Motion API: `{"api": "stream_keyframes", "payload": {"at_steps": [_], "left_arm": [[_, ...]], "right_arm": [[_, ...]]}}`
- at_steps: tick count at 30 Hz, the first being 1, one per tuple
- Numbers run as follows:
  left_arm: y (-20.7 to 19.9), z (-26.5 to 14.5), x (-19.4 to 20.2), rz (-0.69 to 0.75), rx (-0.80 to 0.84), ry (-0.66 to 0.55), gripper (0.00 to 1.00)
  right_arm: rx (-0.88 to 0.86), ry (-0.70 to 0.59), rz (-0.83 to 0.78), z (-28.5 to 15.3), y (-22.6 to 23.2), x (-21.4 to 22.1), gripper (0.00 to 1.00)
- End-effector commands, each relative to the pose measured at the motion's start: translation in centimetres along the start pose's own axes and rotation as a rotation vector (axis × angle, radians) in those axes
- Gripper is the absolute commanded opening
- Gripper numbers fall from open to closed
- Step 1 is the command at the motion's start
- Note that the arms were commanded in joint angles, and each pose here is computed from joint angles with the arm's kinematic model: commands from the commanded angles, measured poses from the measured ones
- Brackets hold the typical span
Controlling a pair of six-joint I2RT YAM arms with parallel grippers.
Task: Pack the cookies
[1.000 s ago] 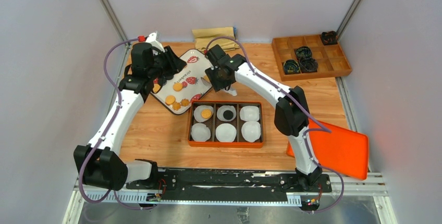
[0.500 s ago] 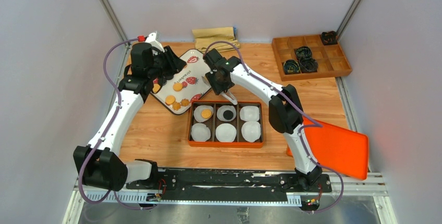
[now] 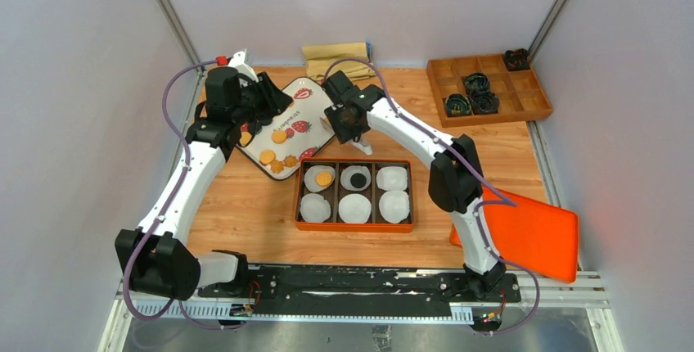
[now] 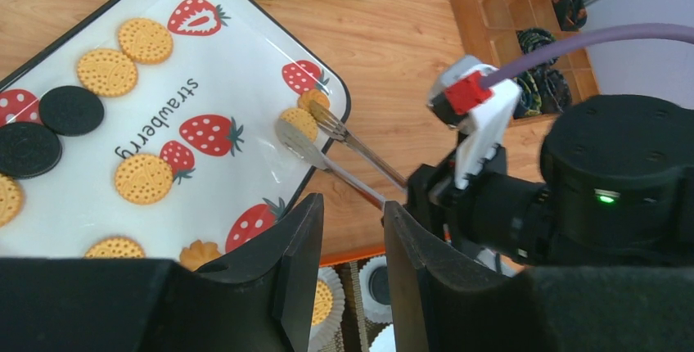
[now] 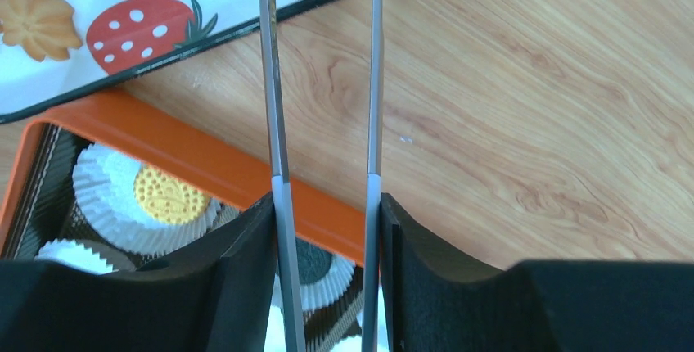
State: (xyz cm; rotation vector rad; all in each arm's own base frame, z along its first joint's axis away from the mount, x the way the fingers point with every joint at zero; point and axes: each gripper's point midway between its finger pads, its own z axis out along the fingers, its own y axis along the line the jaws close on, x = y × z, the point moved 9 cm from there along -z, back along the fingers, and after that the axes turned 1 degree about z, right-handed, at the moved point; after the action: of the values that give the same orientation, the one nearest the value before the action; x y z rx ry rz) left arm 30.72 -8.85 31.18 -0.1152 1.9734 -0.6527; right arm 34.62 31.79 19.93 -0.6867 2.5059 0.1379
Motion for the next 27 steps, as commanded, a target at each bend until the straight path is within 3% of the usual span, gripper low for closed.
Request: {"api": "stream_keyframes", "payload": {"at_steps": [1, 7, 14, 27], "left_arm": [[-0.6, -0.5, -0.1, 0.012, 0.036, -0.014, 0.39], [-0.4, -0.4, -0.2, 0.013, 0.020, -0.025, 0.38], [0.6, -0.4, 0.2, 0.027, -0.072, -0.013, 0.37], [-0.1, -1.1, 0.3, 0.016, -0.028, -0.017, 0.38]], "right_arm": [[0.029, -0.100, 0.030, -6.4, -1.2, -0.2, 0.29], [0.036, -0.155, 0.051, -11.7, -2.3, 2.4, 0.26], [0.062, -0.132, 0.059, -16.3, -2.8, 9.8, 0.27], [0.080, -0.004, 0.135, -19.4, -2.1, 20.1, 0.27]]}}
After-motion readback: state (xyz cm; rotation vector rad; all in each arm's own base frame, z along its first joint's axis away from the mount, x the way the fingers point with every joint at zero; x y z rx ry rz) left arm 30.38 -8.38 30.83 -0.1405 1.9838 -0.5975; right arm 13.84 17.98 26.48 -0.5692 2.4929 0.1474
